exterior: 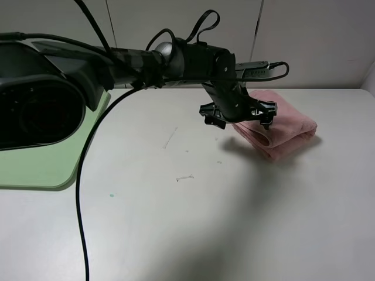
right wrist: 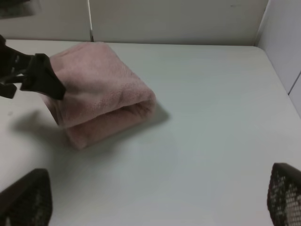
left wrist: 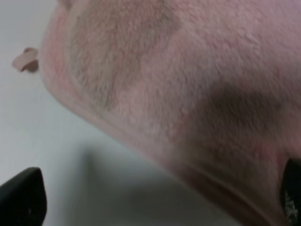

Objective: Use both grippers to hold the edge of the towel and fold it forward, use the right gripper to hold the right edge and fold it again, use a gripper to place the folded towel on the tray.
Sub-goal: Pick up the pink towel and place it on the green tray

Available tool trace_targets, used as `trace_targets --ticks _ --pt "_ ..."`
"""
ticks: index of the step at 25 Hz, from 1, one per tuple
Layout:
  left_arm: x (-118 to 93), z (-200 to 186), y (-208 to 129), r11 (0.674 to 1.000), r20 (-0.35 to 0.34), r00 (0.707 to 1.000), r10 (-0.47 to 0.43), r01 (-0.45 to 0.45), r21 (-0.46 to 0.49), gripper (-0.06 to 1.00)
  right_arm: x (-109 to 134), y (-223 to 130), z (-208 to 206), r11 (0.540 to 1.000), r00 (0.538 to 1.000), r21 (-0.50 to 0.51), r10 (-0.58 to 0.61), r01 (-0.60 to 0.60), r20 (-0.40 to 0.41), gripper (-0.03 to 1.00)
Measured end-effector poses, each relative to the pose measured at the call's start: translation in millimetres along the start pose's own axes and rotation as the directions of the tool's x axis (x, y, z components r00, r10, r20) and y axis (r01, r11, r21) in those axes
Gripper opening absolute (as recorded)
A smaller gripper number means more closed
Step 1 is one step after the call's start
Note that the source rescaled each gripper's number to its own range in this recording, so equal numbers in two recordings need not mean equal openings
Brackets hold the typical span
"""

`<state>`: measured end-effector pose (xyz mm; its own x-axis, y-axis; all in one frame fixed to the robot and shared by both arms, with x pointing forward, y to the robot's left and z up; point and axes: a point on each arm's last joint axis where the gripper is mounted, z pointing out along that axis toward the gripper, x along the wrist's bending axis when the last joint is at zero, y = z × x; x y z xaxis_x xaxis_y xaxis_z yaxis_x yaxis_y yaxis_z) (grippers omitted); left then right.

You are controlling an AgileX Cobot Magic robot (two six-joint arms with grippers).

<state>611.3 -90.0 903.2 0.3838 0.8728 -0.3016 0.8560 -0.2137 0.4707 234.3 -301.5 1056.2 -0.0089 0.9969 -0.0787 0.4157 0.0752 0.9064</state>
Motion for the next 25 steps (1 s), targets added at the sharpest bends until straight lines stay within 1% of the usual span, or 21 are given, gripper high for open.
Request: trace_targets --ticks 7,16,21,23,25 --pt "4.5 23.3 -4.8 0.998 0.007 0.999 -0.052 0.052 -0.021 1.00 -0.3 0.0 0.0 1.000 1.000 0.000 -0.002 0.002 0.004 1.00" --pt "8.3 44.5 -7.8 0.994 0.040 0.997 -0.060 0.063 -0.090 1.00 -0.5 0.0 0.0 1.000 1.000 0.000 -0.004 0.004 0.006 1.00" --pt "3.5 50.4 -7.8 0.989 0.068 0.997 -0.047 0.057 -0.139 1.00 -0.6 0.0 0.0 1.000 1.000 0.000 -0.004 0.004 0.006 1.00" --pt "3.5 50.8 -7.9 0.988 0.069 0.997 -0.047 0.057 -0.141 0.98 -0.6 0.0 0.0 1.000 1.000 0.000 -0.004 0.004 0.007 1.00" --pt "3.6 51.1 -8.1 0.988 0.068 0.997 -0.046 0.056 -0.141 0.93 -0.6 0.0 0.0 1.000 1.000 0.000 -0.004 0.004 0.007 1.00"
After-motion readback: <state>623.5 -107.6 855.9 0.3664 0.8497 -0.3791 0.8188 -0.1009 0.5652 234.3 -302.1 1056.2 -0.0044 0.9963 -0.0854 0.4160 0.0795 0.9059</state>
